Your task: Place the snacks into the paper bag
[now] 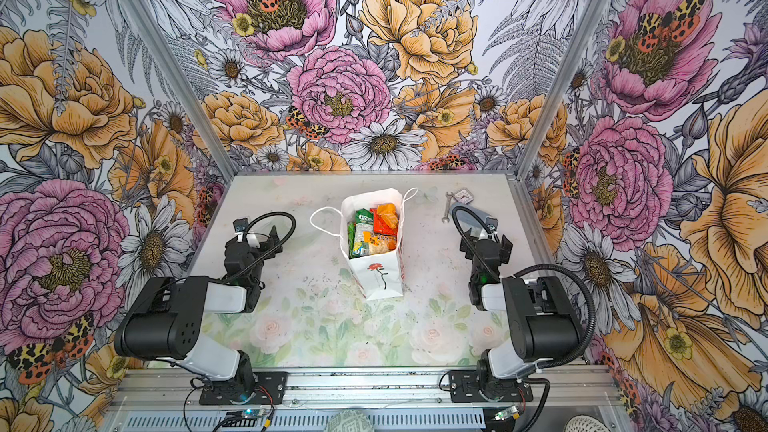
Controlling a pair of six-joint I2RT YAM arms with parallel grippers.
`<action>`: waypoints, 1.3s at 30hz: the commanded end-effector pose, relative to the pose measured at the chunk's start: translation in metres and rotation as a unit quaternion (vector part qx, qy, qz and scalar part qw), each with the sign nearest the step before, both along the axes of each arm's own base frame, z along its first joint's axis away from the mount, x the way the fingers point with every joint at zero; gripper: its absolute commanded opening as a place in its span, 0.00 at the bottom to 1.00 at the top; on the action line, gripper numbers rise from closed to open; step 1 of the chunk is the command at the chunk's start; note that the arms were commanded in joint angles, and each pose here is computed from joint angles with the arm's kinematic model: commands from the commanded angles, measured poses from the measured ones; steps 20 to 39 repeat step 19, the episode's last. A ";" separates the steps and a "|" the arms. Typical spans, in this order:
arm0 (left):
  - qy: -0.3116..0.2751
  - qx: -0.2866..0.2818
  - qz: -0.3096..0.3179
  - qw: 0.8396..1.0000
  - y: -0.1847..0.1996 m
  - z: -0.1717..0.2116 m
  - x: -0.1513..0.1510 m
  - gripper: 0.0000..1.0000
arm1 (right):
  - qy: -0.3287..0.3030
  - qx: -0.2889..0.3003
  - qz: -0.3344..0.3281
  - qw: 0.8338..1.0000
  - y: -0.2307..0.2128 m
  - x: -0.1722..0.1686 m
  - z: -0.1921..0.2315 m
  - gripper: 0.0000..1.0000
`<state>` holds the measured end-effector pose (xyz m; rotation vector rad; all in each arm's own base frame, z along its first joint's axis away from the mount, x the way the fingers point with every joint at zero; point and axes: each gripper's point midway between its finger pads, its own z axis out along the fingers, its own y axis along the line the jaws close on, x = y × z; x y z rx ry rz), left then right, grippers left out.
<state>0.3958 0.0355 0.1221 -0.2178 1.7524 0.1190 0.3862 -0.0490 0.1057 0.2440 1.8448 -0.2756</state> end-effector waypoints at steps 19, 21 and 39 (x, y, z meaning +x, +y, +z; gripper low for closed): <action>-0.018 0.001 0.017 1.000 0.004 0.010 0.002 0.99 | -0.011 -0.003 0.045 0.999 0.017 0.009 0.009 1.00; -0.018 0.001 0.017 1.000 0.004 0.010 0.002 0.99 | -0.011 -0.003 0.045 0.999 0.017 0.009 0.009 1.00; -0.018 0.001 0.017 1.000 0.004 0.010 0.002 0.99 | -0.011 -0.003 0.045 0.999 0.017 0.009 0.009 1.00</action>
